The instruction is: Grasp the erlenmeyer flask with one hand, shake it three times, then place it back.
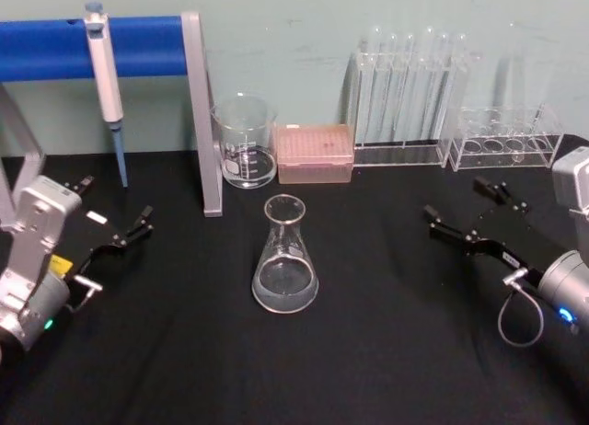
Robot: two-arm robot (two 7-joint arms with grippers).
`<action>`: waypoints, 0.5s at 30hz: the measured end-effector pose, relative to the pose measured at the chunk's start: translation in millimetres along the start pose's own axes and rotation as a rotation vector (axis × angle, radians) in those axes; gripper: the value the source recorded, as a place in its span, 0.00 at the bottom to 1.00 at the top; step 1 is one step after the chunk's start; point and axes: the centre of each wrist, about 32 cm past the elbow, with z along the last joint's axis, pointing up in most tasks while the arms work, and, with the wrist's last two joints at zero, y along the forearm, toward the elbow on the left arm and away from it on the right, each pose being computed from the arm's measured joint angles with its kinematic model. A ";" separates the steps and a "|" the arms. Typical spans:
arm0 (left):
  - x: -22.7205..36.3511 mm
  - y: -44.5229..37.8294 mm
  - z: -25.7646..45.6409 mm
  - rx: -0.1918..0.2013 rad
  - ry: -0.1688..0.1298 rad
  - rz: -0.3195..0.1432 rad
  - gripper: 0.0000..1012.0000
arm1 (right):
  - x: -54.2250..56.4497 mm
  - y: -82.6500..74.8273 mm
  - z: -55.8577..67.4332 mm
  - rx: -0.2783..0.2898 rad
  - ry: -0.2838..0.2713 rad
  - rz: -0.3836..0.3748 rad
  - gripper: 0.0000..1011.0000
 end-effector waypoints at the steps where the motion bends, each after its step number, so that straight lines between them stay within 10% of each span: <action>1: 0.0 0.0 0.0 0.000 0.000 0.000 0.99 | -0.3 -0.3 0.5 0.000 0.008 0.010 0.99; 15: 0.0 0.0 0.0 0.000 0.000 0.000 0.99 | -13.2 -0.7 6.1 0.003 0.093 0.150 0.99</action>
